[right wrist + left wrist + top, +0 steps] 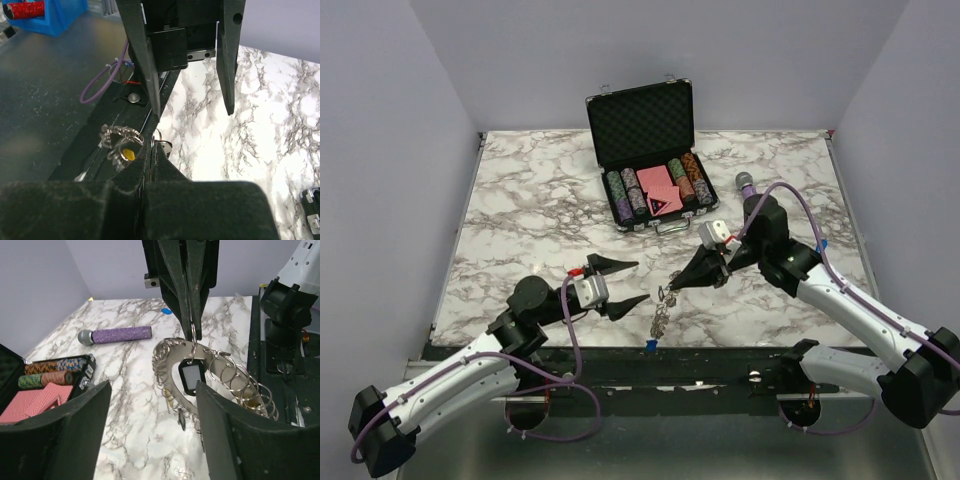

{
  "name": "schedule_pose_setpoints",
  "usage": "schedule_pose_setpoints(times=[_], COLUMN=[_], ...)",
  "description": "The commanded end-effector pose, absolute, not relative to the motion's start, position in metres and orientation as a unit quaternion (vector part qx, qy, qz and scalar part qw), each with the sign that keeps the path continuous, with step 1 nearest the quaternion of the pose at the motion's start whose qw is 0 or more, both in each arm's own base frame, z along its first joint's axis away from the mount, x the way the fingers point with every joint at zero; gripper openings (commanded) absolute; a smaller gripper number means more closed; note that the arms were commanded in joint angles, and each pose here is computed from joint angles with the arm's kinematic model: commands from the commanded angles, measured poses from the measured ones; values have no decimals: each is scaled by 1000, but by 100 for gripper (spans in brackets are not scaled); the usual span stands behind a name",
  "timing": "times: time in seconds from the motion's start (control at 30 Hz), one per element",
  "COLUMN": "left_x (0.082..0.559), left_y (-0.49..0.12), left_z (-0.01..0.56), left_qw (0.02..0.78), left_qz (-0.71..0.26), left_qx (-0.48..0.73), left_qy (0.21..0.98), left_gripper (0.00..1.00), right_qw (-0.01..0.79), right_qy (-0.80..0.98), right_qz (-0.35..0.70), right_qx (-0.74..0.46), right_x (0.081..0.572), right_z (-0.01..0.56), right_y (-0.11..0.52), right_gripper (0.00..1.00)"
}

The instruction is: Put the keys on the keyring

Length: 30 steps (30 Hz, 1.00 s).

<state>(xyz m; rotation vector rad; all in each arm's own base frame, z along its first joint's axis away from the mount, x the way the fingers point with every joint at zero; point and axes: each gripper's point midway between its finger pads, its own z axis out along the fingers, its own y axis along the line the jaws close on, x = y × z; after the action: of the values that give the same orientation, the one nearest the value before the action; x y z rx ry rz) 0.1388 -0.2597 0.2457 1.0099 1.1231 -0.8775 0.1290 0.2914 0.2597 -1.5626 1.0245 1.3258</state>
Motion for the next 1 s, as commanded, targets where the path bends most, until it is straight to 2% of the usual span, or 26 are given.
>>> schedule_pose_setpoints(times=[0.0, 0.17, 0.33, 0.67, 0.73, 0.97], left_x=[136, 116, 111, 109, 110, 107], left_y=[-265, -273, -275, -286, -287, -290], left_z=[282, 278, 278, 274, 274, 272], left_qw=[684, 645, 638, 607, 605, 594], left_qz=[-381, -430, -446, -463, -463, -470], left_qx=[458, 479, 480, 498, 498, 506], left_qy=[422, 411, 405, 411, 414, 412], left_gripper=[70, 60, 51, 44, 40, 39], right_qw=[443, 444, 443, 444, 444, 443], right_qy=[343, 340, 334, 340, 341, 350], right_qz=[520, 519, 523, 525, 526, 526], right_qx=[-645, -646, -647, -642, -641, -636], right_x=[120, 119, 116, 118, 118, 120], right_z=[272, 272, 272, 274, 274, 274], right_y=[289, 289, 288, 289, 289, 290], right_gripper=[0, 0, 0, 0, 0, 0])
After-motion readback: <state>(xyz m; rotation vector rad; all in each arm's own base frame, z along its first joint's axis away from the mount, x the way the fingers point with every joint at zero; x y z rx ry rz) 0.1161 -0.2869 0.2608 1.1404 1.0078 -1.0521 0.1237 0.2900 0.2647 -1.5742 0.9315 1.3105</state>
